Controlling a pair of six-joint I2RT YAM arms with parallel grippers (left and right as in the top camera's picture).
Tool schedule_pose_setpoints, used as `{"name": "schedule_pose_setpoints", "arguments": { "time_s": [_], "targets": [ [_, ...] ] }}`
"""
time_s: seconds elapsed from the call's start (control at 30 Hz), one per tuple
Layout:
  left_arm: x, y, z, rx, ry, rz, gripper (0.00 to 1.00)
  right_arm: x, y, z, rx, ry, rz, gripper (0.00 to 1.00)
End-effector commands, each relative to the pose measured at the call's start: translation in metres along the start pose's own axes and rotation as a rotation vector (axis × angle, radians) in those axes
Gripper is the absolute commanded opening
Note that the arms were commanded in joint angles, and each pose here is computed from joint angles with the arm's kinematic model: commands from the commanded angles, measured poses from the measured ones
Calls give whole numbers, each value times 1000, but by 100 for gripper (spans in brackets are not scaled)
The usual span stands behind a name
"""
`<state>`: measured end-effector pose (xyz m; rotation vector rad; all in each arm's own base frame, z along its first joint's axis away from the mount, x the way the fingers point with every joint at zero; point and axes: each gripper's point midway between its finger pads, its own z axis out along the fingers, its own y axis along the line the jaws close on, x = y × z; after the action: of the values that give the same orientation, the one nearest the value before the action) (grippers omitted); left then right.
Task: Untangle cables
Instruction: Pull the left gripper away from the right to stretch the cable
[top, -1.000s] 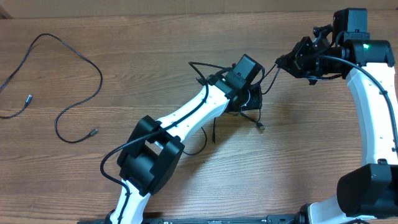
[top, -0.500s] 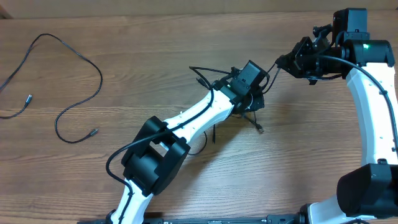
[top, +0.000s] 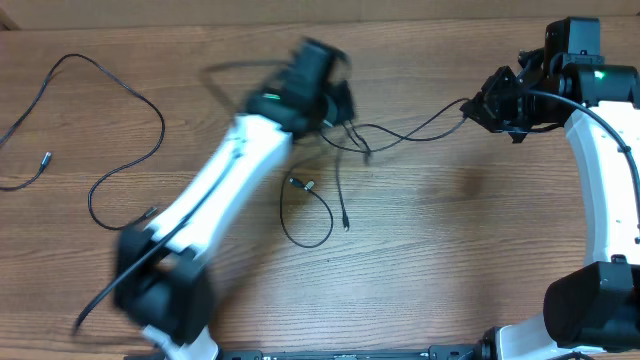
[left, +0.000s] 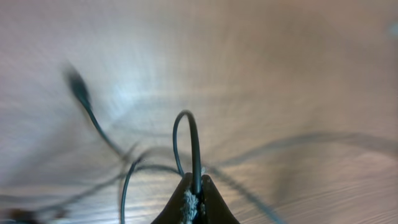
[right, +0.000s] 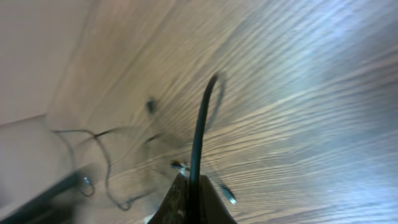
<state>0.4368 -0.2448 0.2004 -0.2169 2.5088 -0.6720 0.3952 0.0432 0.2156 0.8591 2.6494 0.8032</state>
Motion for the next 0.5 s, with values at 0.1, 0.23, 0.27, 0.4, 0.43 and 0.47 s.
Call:
{"name": "schedule_pose_setpoints", "arguments": {
  "time_s": [0.1,0.23,0.27,0.4,0.43,0.47],
  "targets": [
    [-60,-18,-134,126,-271,154,4,-17,-27,-18,177,-132,-20,4],
    [-84,-5,-194,136,-411,129,4,-21,-46,-18,280,-153,-6,4],
    [-89,-1,-207,136,-443,121,4,-22,-51,-17,302,-155,-3,4],
    [-102,10,-252,136,-557,104,4,-22,-64,-10,364,-131,-18,4],
    [-103,11,-256,134,-567,102,4,-22,-65,-8,368,-123,-29,4],
    [-104,13,-260,133,-577,99,4,-22,-67,-7,374,-118,-37,4]
  ]
}}
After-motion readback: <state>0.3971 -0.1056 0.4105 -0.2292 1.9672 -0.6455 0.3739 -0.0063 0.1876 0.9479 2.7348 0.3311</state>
